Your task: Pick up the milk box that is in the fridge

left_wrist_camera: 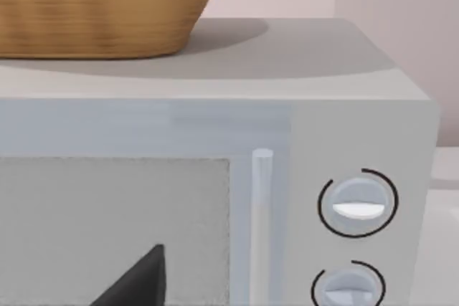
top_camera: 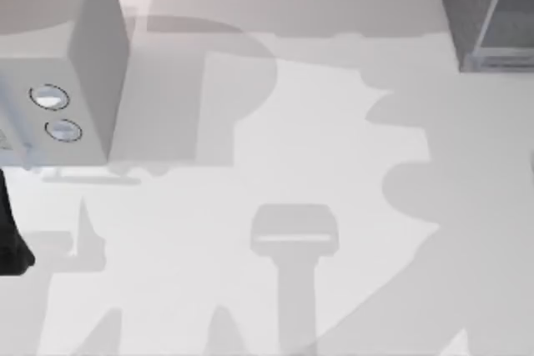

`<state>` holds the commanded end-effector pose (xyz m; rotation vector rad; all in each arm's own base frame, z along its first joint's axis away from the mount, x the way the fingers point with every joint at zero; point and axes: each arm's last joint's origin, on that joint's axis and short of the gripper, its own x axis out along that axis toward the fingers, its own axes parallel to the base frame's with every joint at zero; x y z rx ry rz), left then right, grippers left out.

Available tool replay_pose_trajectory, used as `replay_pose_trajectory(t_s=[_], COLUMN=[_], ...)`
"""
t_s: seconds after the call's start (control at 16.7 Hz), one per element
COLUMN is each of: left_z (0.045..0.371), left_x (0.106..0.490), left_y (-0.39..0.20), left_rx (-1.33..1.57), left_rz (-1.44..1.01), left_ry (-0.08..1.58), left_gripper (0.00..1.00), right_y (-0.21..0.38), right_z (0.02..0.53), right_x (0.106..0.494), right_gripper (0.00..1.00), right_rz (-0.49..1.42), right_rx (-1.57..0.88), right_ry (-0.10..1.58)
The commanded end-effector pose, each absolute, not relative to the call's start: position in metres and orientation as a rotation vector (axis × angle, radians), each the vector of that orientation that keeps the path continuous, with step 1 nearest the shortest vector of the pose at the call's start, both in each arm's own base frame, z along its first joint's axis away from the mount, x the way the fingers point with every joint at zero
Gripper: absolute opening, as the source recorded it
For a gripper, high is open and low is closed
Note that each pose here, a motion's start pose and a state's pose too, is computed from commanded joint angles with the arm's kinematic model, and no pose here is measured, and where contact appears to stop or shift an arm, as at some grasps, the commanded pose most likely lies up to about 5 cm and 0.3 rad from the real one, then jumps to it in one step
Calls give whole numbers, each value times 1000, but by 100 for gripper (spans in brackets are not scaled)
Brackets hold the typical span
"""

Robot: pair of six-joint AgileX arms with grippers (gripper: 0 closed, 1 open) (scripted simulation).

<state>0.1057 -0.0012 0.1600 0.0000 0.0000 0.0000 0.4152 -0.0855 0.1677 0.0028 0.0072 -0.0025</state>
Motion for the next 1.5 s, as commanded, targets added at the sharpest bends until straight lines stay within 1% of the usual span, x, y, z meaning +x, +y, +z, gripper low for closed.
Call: replay_pose_trajectory(t_s=[0.12, 0.24, 0.66, 0.84, 0.96, 1.08, 1.26, 1.5], left_z=[160, 160, 160, 160, 160, 160, 160, 160], left_x=[106, 106, 106, 106, 106, 106, 106, 106], left_y=[-1, -1, -1, -1, -1, -1, -1, -1], left_rx=[0, 0, 0, 0, 0, 0, 0, 0], left_rz=[0, 0, 0, 0, 0, 0, 0, 0], left_ry=[0, 0, 0, 0, 0, 0, 0, 0], left_gripper=[100, 100, 100, 100, 100, 100, 100, 100], right_y=[-86, -86, -84, -77, -69, -59, -41, -21], right_z=[165, 165, 166, 180, 197, 216, 240, 245], right_x=[393, 378, 373, 362, 346, 323, 275, 199], right_gripper=[0, 0, 0, 0, 0, 0, 0, 0], right_rz=[-8, -11, -7, -6, -7, -9, -11, -12], right_rx=[5, 4, 5, 1, -3, -7, -11, -8], right_ry=[17, 11, 11, 10, 6, 1, -7, -16])
